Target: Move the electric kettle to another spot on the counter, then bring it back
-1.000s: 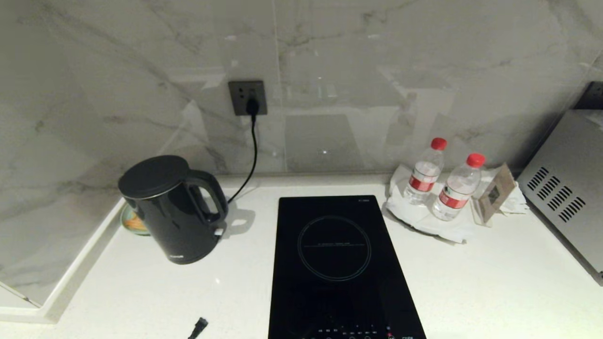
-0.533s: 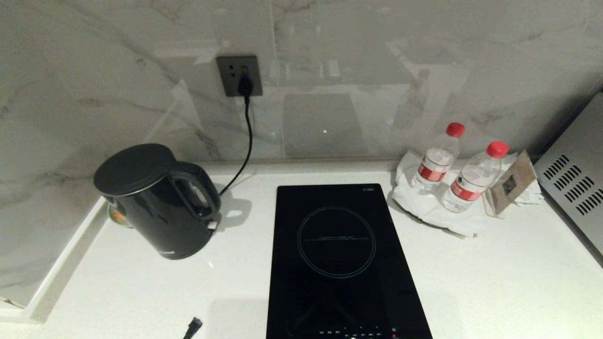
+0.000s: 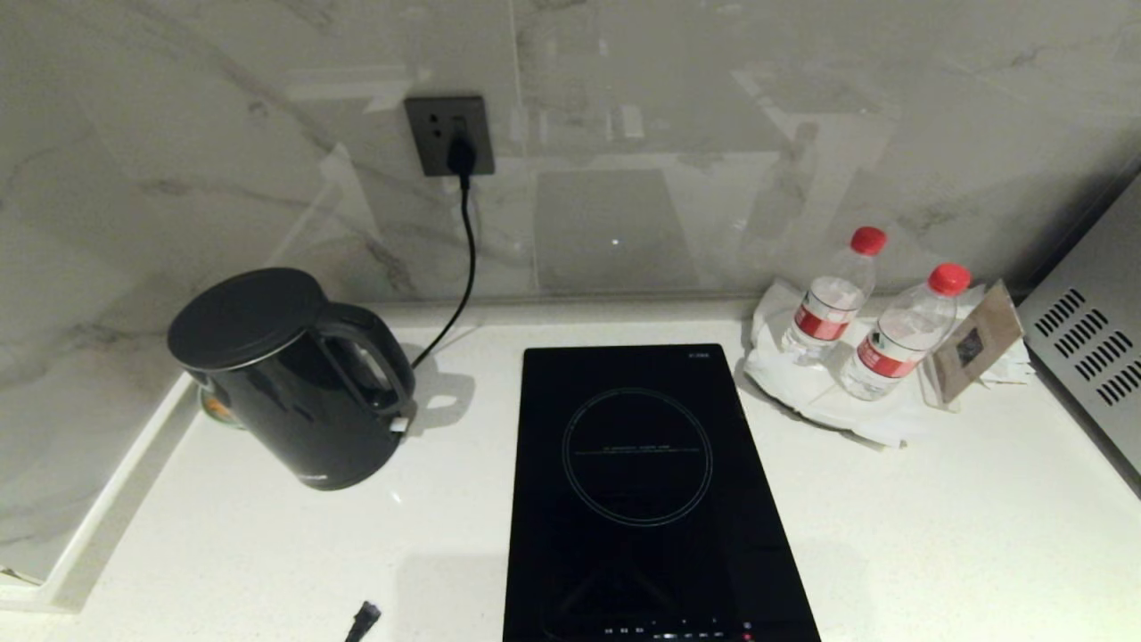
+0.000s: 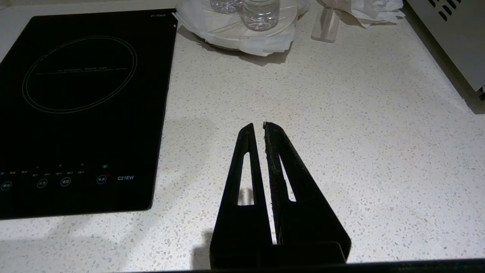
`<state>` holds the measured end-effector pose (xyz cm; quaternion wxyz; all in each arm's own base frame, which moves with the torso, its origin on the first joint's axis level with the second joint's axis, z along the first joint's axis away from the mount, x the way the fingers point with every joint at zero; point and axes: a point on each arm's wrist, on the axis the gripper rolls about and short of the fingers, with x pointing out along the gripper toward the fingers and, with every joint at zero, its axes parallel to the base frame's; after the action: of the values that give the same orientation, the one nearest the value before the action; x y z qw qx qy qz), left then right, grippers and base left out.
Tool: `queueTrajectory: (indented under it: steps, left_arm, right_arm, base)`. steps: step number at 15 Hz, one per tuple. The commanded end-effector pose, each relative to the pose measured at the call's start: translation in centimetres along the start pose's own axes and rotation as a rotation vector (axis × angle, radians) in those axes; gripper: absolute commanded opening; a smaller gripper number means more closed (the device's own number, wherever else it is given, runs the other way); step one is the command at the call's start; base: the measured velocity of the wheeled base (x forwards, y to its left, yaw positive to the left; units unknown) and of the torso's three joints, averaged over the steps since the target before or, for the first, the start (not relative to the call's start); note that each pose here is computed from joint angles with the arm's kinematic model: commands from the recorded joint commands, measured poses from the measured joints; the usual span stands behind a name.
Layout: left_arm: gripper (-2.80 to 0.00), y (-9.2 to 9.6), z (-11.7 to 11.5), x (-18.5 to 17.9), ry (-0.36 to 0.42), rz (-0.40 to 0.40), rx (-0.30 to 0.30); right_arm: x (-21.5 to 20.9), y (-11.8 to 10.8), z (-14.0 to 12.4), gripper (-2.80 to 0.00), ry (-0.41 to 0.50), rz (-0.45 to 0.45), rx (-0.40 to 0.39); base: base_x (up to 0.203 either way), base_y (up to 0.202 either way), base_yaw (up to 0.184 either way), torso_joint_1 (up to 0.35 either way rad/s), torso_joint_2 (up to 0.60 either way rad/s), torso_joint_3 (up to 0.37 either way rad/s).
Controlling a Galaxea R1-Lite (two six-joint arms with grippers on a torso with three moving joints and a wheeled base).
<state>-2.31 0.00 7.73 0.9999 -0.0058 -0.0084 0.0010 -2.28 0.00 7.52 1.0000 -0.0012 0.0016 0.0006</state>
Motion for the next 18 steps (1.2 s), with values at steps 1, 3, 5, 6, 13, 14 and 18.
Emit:
queueTrajectory:
  steps: [1,3,5,6,13,14,18]
  left_arm:
    - [-2.8,0.0,0.0,0.0,0.001,-0.001,-0.001]
    - [-2.8,0.0,0.0,0.0,0.0,0.002,0.01]
    - [-2.8,0.0,0.5,-0.2,-0.007,-0.009,0.07]
    - [-2.8,-0.1,1.5,-0.5,-0.028,-0.017,0.081]
    - [-2.8,-0.5,8.0,1.8,0.145,-0.195,0.076]
    - [-2.8,-0.6,8.7,3.1,0.175,-0.218,0.071]
    - [-2.8,-0.8,10.5,10.1,0.266,-0.272,0.059]
  right_arm:
    - [0.0,0.0,0.0,-2.8,0.0,0.0,-0.001]
    - [0.0,0.0,0.0,-2.8,0.0,0.0,-0.001]
    - [0.0,0.0,0.0,-2.8,0.0,0.002,-0.001]
    - [0.0,0.0,0.0,-2.8,0.0,0.0,-0.001]
    - [0.0,0.0,0.0,-2.8,0.0,0.0,-0.001]
    - [0.0,0.0,0.0,-2.8,0.0,0.0,-0.001]
    - [0.0,0.0,0.0,-2.8,0.0,0.0,-0.001]
  base:
    - [0.0,0.0,0.0,0.0,0.0,0.0]
    - [0.0,0.0,0.0,0.0,0.0,0.0]
    - [0.0,0.0,0.0,0.0,0.0,0.0]
    - [0.0,0.0,0.0,0.0,0.0,0.0]
    - [0.0,0.0,0.0,0.0,0.0,0.0]
    - [0.0,0.0,0.0,0.0,0.0,0.0]
    - [0.0,0.0,0.0,0.0,0.0,0.0]
